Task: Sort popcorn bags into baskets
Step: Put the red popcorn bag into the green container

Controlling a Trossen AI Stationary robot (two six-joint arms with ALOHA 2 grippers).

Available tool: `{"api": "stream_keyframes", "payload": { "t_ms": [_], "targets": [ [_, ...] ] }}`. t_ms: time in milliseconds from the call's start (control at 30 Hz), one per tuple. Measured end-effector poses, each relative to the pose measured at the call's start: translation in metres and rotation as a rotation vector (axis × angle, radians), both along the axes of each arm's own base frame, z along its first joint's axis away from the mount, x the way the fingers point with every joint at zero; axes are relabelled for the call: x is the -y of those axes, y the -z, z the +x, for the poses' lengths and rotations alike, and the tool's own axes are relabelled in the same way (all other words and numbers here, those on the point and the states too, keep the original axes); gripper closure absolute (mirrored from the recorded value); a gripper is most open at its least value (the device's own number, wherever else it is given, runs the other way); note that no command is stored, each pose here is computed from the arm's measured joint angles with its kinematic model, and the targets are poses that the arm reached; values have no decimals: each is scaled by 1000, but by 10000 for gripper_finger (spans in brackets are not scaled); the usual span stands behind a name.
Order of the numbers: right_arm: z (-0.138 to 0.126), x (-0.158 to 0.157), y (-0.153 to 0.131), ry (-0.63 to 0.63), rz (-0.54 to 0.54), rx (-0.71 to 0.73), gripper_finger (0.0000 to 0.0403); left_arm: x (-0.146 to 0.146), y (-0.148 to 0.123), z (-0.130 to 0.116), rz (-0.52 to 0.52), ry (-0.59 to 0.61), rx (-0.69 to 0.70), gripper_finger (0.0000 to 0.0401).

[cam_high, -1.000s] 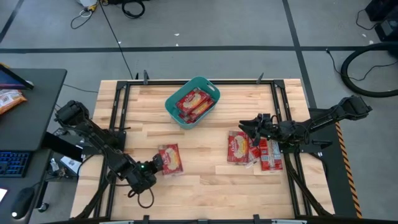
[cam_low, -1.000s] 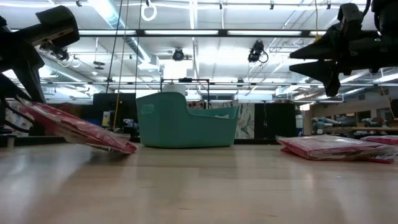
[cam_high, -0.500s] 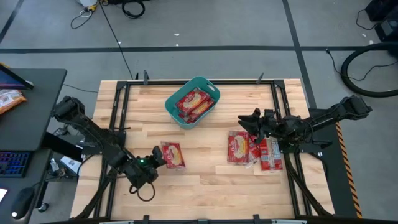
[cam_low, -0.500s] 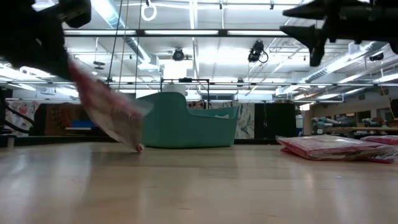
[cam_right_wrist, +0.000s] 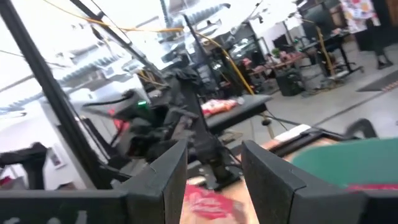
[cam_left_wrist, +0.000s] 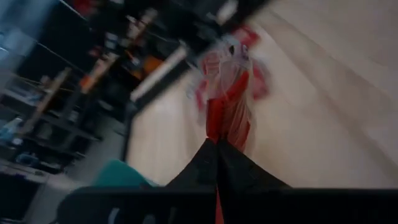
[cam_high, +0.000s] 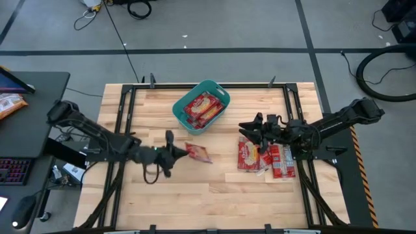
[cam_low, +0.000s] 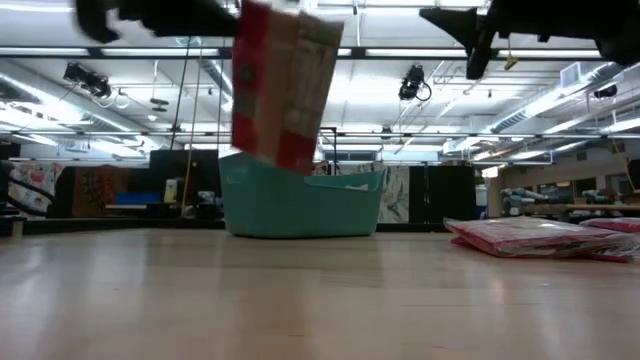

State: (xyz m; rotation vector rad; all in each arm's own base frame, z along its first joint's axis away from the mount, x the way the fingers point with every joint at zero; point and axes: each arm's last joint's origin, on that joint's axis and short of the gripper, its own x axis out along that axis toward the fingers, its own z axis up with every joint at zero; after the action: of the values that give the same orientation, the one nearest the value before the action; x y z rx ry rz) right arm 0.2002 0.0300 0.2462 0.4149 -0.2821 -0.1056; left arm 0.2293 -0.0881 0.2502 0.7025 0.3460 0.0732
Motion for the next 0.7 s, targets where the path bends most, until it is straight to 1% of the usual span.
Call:
{"api": "stream_keyframes", "payload": {
  "t_ms": [133,233,300,433,567,633,700],
  "targets": [
    [1,-2,-8,-36,-15,29,245,-29,-14,12,7,-36,104,401],
    [3,-3,-8,-37,-37,22,245,-52,-22,19,-44,-14,189,401],
    [4,-3,-6,-33,-41,2,245,-68,-25,25,-53,-2,237,401],
    [8,-3,-1,-28,-44,-19,245,-105,-26,31,7,-28,281,401],
    [12,-4,3,-28,-47,-34,245,-147,-22,31,58,-55,273,401],
    [13,-4,4,-28,-47,-33,245,-168,-16,30,65,-53,255,401],
    [14,-4,4,-27,-48,-20,245,-188,-9,31,83,-23,250,401]
  ]
}}
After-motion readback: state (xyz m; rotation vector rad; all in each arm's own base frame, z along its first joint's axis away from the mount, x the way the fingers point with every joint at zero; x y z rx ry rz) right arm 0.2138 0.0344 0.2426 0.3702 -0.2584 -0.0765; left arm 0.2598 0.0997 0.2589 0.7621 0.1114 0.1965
